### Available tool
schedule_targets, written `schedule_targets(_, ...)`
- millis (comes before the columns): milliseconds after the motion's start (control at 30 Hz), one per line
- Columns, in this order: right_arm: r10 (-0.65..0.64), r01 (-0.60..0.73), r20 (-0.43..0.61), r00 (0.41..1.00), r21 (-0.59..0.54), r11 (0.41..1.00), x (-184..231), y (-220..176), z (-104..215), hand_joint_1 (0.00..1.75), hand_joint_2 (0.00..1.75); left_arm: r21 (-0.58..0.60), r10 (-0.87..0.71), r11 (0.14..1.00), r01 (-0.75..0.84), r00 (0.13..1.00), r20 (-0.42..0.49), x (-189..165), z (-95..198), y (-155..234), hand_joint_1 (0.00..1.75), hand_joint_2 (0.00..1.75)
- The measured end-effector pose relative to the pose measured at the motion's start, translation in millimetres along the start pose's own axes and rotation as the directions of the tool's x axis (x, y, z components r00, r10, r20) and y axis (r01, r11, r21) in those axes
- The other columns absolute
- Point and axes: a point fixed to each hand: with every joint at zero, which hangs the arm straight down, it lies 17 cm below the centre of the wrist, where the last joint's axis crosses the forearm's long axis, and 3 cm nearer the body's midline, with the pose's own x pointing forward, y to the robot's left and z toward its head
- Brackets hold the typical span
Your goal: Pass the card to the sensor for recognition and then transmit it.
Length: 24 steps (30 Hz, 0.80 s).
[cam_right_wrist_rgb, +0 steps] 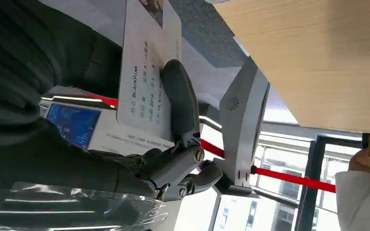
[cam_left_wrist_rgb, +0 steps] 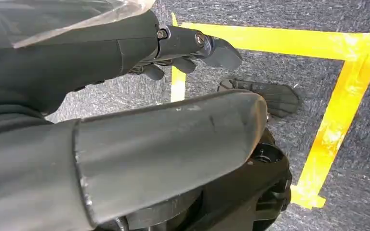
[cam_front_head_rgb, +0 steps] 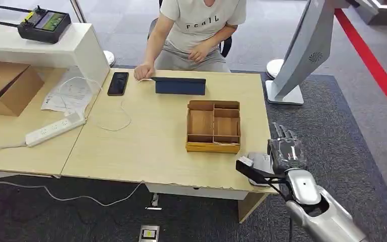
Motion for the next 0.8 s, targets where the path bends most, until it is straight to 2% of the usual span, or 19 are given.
schedule_targets(233, -0.017, 0.018, 0.031, 0.999, -0.015, 1.0, 17, -10, 2, 1.75, 1.75, 0.0, 0.0, 1.0, 0.0, 1.0, -0.001, 0, 0, 0, 0.0, 0.0)
schedule_targets(800, -0.053, 0.052, 0.033, 0.998, 0.026, 0.998, 26, 10, 11, 1.75, 1.75, 0.007, 0.001, 1.0, 0.0, 1.0, -0.01, -2, 0, 2, 0.0, 0.0)
